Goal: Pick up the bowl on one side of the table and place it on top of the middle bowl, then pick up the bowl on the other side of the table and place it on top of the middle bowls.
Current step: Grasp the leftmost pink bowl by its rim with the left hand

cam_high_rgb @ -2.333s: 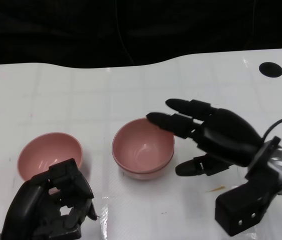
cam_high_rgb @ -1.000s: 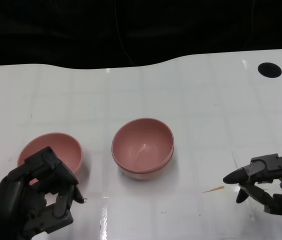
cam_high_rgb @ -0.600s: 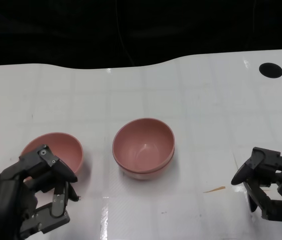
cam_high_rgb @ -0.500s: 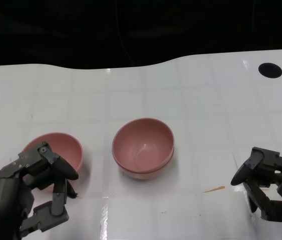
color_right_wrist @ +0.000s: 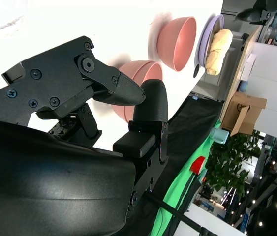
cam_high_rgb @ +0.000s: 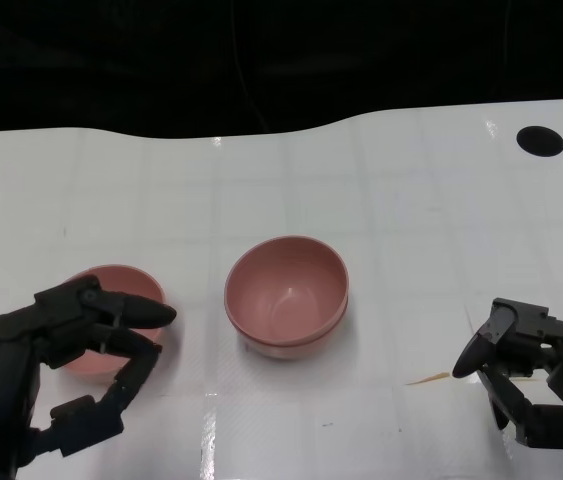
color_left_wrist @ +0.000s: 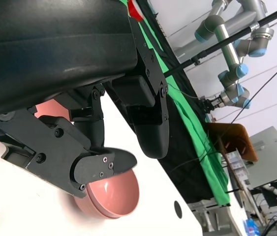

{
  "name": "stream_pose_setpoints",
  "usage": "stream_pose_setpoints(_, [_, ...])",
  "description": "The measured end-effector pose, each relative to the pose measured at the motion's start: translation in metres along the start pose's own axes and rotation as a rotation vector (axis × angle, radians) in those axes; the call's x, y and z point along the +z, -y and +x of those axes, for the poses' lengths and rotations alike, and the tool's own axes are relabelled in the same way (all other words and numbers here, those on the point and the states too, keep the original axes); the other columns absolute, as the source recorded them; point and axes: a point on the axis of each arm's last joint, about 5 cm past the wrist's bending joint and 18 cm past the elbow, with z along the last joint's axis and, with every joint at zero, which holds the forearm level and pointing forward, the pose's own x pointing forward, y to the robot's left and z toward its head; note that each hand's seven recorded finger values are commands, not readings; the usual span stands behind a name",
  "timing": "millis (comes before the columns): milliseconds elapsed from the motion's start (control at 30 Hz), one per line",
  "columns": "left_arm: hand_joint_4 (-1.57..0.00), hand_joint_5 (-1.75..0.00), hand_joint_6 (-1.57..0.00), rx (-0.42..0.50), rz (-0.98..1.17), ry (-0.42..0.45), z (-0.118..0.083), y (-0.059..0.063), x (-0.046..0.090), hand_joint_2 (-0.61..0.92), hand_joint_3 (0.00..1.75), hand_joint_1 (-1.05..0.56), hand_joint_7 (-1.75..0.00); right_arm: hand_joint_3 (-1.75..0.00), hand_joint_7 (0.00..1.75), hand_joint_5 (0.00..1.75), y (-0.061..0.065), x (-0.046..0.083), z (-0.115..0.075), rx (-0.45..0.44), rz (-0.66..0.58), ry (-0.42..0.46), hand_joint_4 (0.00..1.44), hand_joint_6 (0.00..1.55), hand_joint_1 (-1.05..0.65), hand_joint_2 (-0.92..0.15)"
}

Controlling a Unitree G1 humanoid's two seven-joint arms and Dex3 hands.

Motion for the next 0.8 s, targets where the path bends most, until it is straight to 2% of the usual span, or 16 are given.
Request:
stream_pose_setpoints(100, [-0.83, -0.69, -0.99, 0.000, 0.001, 0.001, 0.000, 0.000, 0.001, 0.68, 0.48, -0.30, -0.42, -0.91, 1.63, 1.75, 0.000, 0.000, 0.000, 0.000, 0.000, 0.000, 0.87, 0.73, -0.13, -0.64])
stream_pose_setpoints(133, [-0.75, -0.52, -0.91, -0.005, 0.038, 0.001, 0.000, -0.001, 0.002, 0.81, 0.27, -0.42, -0.28, -0.91, 1.63, 1.75, 0.000, 0.000, 0.000, 0.002, -0.004, -0.001, 0.86, 0.73, -0.13, -0.65])
stream_pose_setpoints(200, [-0.72, -0.38, -0.89, -0.032, 0.192, 0.010, 0.000, -0.007, 0.006, 0.90, 0.11, -0.48, -0.17, -0.90, 1.63, 1.75, 0.000, 0.000, 0.000, 0.009, -0.016, -0.002, 0.86, 0.73, -0.13, -0.66])
stream_pose_setpoints(233, [-0.72, -0.36, -0.89, -0.042, 0.253, 0.019, 0.001, -0.010, 0.009, 0.91, 0.09, -0.49, -0.15, -0.90, 1.62, 1.75, 0.000, 0.000, 0.000, 0.010, -0.021, 0.002, 0.86, 0.73, -0.13, -0.66])
stream_pose_setpoints(800, [-0.74, -0.30, -0.90, -0.052, 0.304, 0.022, 0.000, -0.012, 0.010, 0.92, 0.07, -0.50, -0.10, -0.87, 1.62, 1.75, 0.000, 0.001, 0.000, 0.019, -0.038, 0.004, 0.86, 0.73, -0.14, -0.67])
